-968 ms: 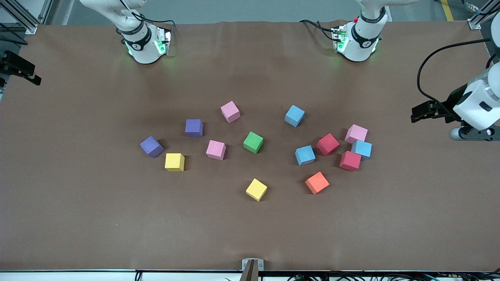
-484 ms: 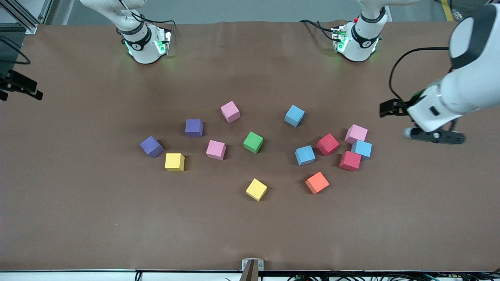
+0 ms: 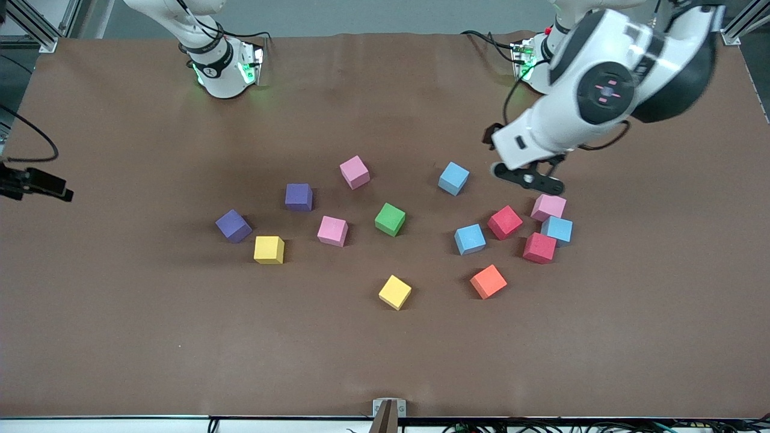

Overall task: Arrange 11 blocks into digit 3
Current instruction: 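Move the left gripper over the light blue cube, then grasp the blue cube with the left gripper while the right gripper grasps pink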

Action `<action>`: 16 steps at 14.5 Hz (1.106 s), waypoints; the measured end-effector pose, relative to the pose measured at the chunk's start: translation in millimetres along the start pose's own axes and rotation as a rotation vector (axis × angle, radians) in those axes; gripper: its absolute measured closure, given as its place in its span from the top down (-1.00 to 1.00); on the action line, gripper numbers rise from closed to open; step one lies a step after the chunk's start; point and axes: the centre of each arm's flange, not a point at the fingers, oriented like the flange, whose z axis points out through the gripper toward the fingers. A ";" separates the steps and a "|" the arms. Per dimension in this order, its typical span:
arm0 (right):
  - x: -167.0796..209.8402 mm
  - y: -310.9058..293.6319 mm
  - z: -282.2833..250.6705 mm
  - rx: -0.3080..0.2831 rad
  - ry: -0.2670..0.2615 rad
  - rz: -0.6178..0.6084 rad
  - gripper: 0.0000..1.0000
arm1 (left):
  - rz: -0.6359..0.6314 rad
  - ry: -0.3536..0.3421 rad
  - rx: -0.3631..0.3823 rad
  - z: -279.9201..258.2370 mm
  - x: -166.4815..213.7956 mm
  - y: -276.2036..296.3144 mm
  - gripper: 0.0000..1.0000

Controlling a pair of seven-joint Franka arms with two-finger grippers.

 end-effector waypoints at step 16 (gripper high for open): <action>-5.4 -173.1 34.8 -0.011 -0.078 0.599 1.00 | 0.116 0.196 0.043 209.9 -65.0 76.5 0.99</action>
